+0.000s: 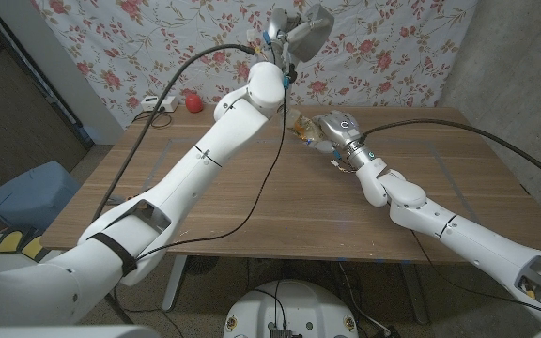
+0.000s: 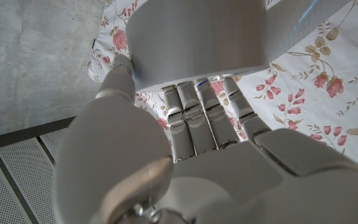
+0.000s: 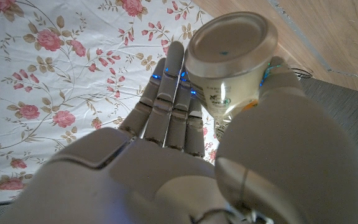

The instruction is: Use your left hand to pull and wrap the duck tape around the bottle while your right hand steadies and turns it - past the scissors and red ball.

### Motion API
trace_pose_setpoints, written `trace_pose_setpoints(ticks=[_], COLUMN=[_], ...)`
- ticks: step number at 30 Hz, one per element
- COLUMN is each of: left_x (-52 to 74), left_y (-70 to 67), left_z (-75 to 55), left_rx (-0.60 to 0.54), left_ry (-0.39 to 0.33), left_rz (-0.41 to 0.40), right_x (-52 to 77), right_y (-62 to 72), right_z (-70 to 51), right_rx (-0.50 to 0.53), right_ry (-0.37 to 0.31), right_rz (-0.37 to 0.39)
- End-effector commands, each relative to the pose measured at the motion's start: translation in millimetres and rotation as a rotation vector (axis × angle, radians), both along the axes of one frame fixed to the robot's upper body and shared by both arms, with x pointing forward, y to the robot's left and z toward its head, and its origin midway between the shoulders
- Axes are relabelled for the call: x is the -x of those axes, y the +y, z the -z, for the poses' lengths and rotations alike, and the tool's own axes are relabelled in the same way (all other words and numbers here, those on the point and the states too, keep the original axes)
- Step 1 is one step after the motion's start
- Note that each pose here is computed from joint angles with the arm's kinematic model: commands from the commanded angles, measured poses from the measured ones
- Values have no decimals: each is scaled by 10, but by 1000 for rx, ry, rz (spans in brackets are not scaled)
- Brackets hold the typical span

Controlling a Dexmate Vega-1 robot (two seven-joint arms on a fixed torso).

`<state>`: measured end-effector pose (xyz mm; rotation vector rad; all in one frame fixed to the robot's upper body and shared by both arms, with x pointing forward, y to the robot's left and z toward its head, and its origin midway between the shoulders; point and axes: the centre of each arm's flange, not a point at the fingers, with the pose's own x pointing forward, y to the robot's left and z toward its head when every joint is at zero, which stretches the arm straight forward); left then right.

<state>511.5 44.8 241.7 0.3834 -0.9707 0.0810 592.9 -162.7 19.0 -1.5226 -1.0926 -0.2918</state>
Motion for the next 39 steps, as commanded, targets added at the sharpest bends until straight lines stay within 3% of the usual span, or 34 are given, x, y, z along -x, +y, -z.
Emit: trace_pose_setpoints(ticks=[1,8,15,22,29,39], left_x=[94,163,320,358,510,721], left_y=[-243,-330,-401,-450,-456,-396], left_z=[-129,-187,-209,-193,-185,-72], left_rx=[-40,-46,-70,-88,-111,-128], left_ry=[-29,-40,-72,-65,-75,-74], left_rz=[-9,-6,-5,12,-4,-30], right_x=[-66,-102,-173,-190,-242,-309], right_y=[80,97,100,149,124,90], right_z=[-60,-94,-127,-173,-200,-230], right_rx=[27,40,38,51,48,51], right_ry=[8,24,32,21,35,69], right_rz=[-32,-46,-52,-69,-60,-58])
